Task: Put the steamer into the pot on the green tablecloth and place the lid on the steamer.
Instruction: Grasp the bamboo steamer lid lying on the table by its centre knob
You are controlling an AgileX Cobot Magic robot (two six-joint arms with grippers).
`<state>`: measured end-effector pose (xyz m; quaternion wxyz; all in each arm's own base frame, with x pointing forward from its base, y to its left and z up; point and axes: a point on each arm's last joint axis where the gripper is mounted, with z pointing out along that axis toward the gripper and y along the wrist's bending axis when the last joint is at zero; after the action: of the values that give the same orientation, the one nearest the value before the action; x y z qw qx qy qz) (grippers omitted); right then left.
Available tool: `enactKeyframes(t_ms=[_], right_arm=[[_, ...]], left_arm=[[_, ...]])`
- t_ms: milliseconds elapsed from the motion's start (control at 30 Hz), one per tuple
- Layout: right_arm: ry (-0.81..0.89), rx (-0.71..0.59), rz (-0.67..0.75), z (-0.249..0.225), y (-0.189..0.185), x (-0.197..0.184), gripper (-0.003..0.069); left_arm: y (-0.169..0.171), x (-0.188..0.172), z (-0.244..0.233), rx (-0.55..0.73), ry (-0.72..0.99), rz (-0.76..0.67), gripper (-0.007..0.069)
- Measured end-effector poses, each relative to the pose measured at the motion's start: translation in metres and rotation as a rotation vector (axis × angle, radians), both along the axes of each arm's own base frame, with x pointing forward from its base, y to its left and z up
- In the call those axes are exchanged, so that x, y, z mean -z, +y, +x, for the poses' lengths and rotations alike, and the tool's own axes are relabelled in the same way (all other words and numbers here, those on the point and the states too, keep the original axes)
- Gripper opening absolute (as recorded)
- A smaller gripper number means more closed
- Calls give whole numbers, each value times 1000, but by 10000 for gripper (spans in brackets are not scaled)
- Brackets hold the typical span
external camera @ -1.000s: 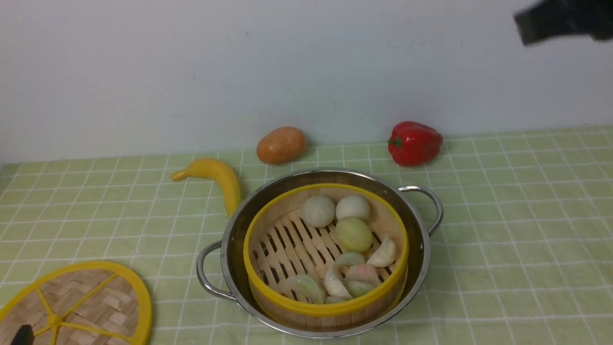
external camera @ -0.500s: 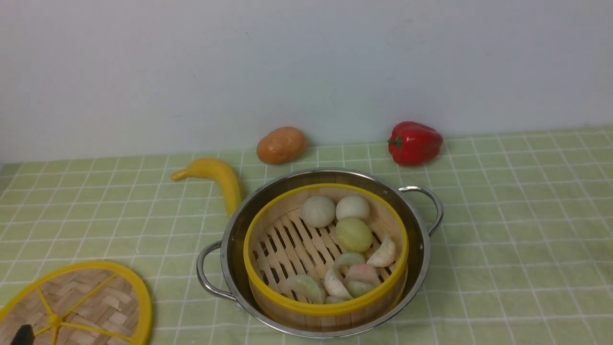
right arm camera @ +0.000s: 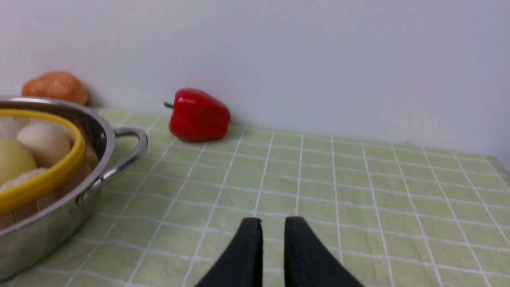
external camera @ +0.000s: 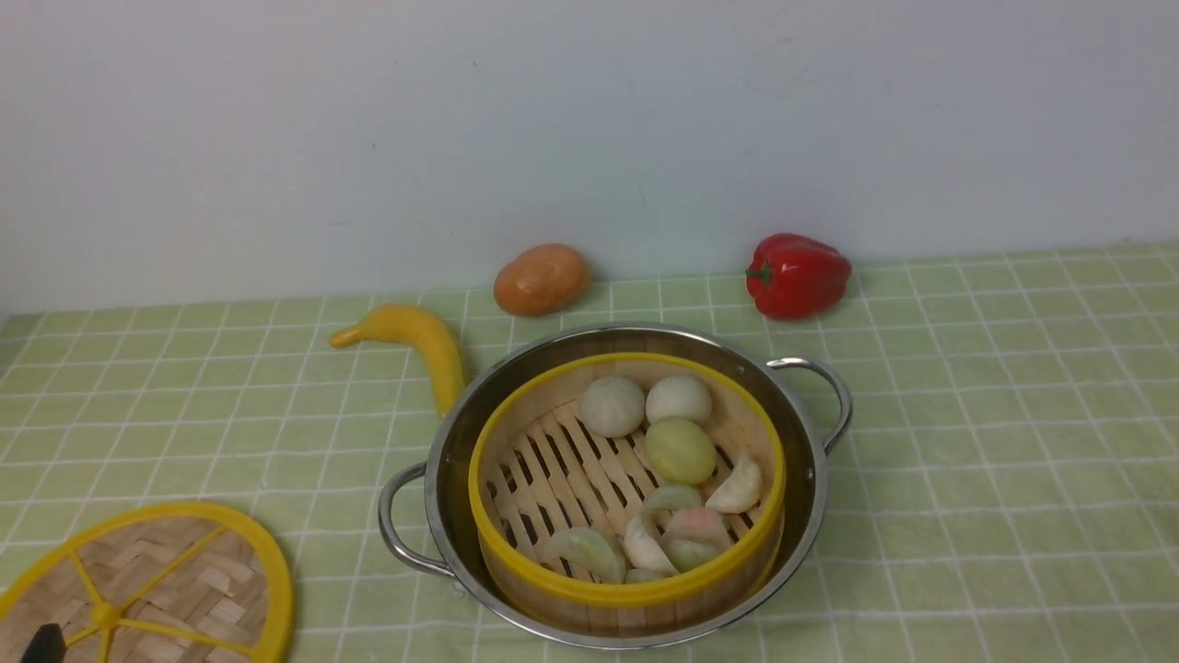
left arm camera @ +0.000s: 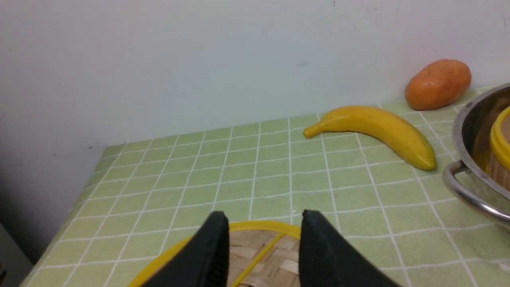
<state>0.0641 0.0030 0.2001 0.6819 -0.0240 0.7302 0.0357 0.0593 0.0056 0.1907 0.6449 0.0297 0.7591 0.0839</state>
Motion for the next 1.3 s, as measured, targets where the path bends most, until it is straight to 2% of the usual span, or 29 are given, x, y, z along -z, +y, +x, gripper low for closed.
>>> enactKeyframes(t_ms=[133,267,367,600,733,833,933,1033,1100,1200,1300], right_arm=[[-62,8,75,-6,-2,-4,124],[-14,56,160,-7,-6,0,134],[77,140,241,-7,-12,9,146],[99,158,263,-8,-13,11,166],[76,129,268,-7,-10,9,171],[4,39,282,-7,-3,1,176],[-32,-29,360,-7,2,-4,183],[2,-28,424,-7,3,-1,186],[62,-17,390,-7,3,5,189],[112,-52,160,-7,5,11,198],[102,-84,61,-8,7,11,206]], left_arm=[[0,0,0,0,0,0,243],[0,0,0,0,-1,0,243],[0,0,0,0,-1,0,243],[0,0,0,0,-1,0,243],[0,0,0,0,-1,0,243],[0,0,0,0,-1,0,243],[0,0,0,0,-1,0,243],[0,0,0,0,-1,0,243],[0,0,0,0,-1,0,243],[0,0,0,0,-1,0,243],[0,0,0,0,-1,0,243]])
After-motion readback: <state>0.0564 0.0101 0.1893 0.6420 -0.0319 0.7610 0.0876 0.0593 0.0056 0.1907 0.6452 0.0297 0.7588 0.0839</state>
